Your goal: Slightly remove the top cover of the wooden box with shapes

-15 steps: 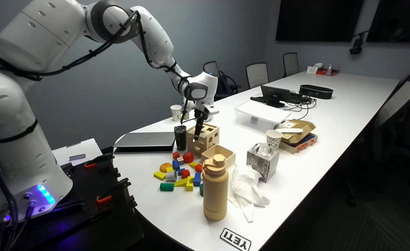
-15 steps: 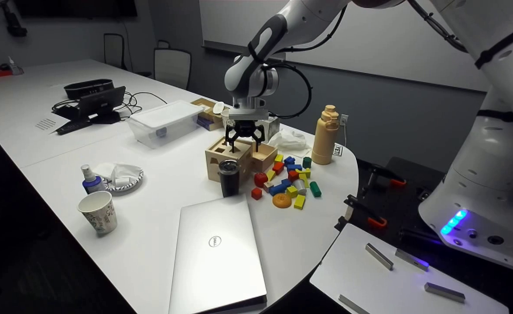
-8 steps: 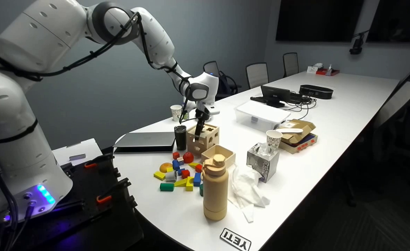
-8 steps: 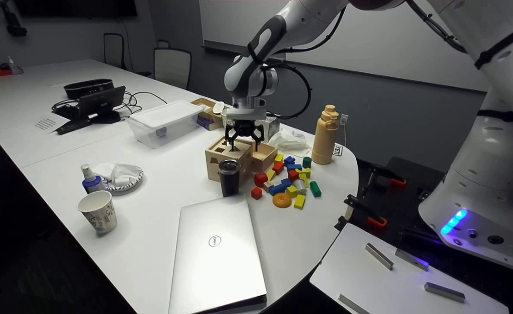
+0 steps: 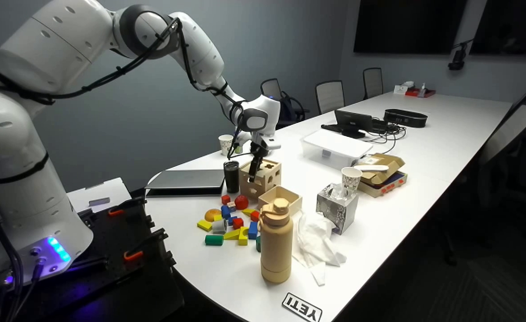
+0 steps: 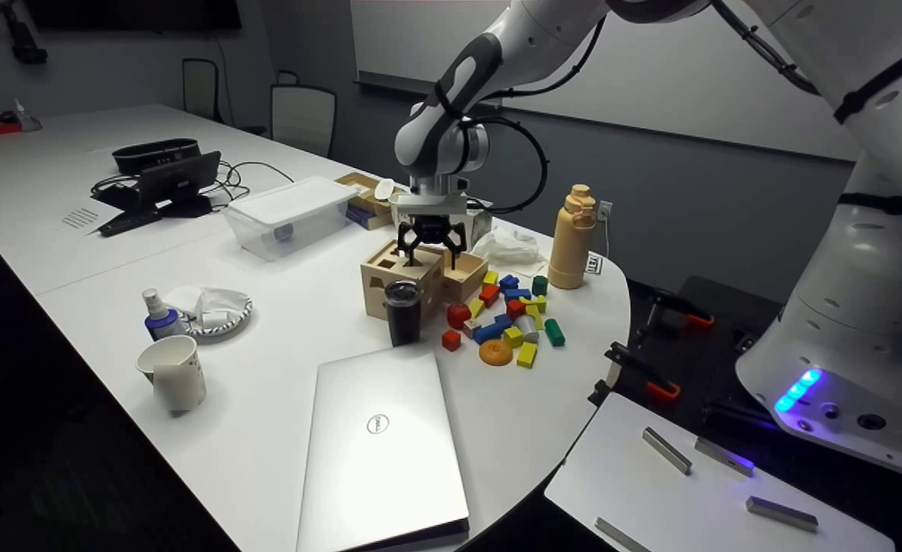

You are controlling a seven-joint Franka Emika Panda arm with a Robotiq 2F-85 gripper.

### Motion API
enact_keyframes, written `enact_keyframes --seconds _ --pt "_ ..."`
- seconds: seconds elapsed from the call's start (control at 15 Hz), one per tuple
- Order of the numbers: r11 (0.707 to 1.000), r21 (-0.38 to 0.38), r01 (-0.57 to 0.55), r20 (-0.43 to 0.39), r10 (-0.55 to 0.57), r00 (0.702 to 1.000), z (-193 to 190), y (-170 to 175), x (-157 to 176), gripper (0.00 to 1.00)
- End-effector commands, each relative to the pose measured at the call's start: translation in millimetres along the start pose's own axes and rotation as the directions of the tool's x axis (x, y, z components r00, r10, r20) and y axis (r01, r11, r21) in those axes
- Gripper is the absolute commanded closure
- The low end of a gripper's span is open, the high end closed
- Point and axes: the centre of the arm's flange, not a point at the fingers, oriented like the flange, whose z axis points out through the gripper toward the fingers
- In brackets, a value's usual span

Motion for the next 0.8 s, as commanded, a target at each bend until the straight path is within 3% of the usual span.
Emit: enact_keyframes --seconds 0.0,0.73 --pt "0.999 -0.035 -0.035 0.004 0.035 0.999 -12 -5 -10 0.0" --pt "0.987 -0.093 -0.127 -0.002 0.127 0.992 -15 1 -21 0.0"
